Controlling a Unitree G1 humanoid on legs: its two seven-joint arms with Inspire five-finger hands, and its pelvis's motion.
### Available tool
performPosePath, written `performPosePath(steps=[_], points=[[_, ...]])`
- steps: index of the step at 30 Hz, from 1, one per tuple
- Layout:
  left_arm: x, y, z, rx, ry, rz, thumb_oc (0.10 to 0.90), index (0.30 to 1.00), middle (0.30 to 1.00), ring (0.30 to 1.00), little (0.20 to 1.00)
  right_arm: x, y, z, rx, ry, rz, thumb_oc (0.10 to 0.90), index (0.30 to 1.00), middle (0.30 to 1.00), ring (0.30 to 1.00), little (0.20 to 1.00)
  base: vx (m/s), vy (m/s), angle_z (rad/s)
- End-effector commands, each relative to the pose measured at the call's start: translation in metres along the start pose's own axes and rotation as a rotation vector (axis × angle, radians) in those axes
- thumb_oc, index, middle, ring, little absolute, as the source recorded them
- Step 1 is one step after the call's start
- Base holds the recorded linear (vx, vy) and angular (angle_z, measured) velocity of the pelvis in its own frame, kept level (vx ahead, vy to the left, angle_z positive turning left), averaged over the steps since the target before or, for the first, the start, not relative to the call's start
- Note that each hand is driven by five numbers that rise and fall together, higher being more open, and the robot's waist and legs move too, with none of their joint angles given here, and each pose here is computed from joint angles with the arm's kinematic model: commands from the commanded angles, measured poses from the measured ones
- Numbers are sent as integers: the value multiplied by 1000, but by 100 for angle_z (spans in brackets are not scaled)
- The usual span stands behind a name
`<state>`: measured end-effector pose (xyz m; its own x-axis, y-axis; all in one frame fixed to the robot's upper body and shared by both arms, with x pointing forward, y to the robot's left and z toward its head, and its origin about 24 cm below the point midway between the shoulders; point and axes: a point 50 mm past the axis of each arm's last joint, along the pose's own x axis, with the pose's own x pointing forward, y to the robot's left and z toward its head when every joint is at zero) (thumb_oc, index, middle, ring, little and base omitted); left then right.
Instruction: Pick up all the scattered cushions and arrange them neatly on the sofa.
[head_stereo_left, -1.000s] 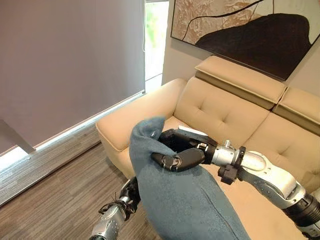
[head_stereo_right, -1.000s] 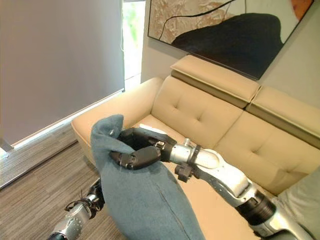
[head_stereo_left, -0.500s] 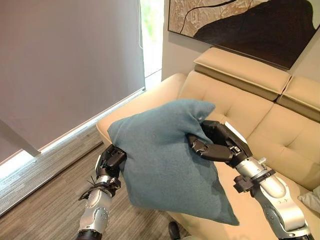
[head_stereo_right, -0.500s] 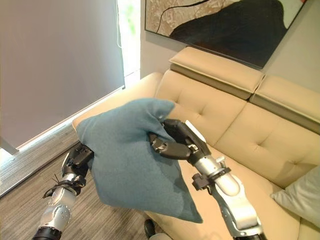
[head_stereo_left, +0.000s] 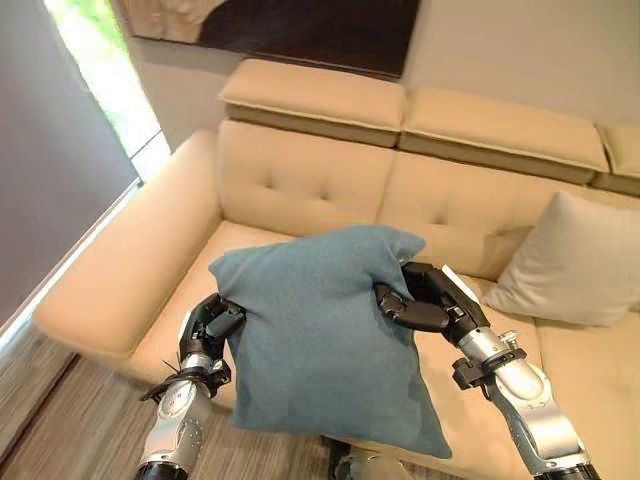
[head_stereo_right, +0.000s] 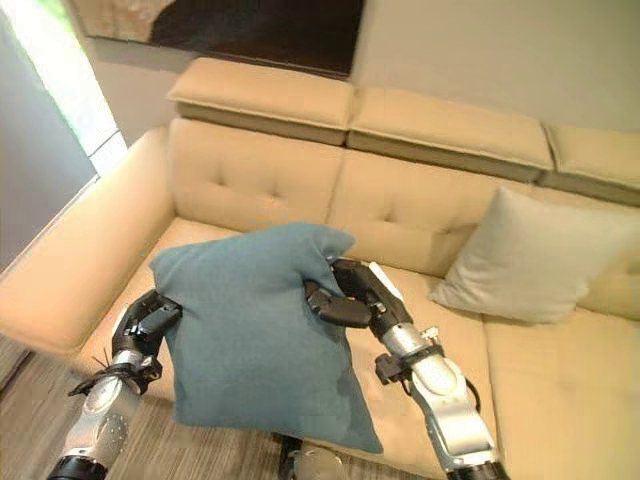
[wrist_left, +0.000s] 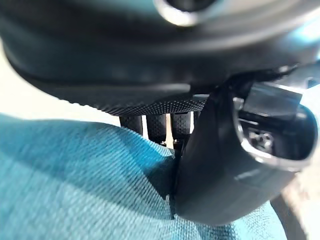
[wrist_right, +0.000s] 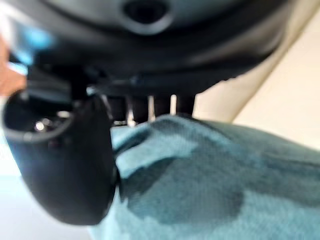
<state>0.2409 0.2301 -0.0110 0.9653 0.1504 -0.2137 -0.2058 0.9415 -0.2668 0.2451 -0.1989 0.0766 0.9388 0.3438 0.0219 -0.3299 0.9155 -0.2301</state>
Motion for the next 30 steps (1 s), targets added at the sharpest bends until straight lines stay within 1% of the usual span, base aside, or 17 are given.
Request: performPosePath(steps=[1,5,9,13,14,16,21,28,30], points=[[10,-33,96,-44,-478,-180,400,300,300,300,300,15,-3,52,-37,-285,5,400,300,300,300,300,65,28,-118],[9,-32,89,-86,-462,-152,400,300,300,300,300,18,3,53,-36,-289,32,400,300,300,300,300,113,150,-92],[8,-31,87,-106,-468,-127,400,300,300,300,300,22,6,51,-44,-277,62,400,300,300,300,300,94,257,-49],[10,-34,89,-121,-483,-118,400,300,300,300,300,25,6,55,-89,-286,80,400,300,300,300,300,178,254,-56],[15,-36,91,-76,-479,-113,400,300,300,300,300,28,2,57,-125,-288,67,400,300,300,300,300,170,278,-27],[18,-38,90,-40,-466,-127,400,300,300,300,300,31,4,56,-127,-276,89,400,300,300,300,300,213,359,-34],[16,-26,92,81,-445,-110,400,300,300,300,300,36,0,46,-179,-198,84,400,300,300,300,300,188,259,-10],[24,-24,104,169,-448,-115,400,300,300,300,300,48,-15,42,-264,-146,9,400,300,300,300,300,56,117,-3],[29,-28,111,209,-456,-130,400,300,300,300,300,54,-24,52,-346,-163,-24,400,300,300,300,300,-19,44,-17]])
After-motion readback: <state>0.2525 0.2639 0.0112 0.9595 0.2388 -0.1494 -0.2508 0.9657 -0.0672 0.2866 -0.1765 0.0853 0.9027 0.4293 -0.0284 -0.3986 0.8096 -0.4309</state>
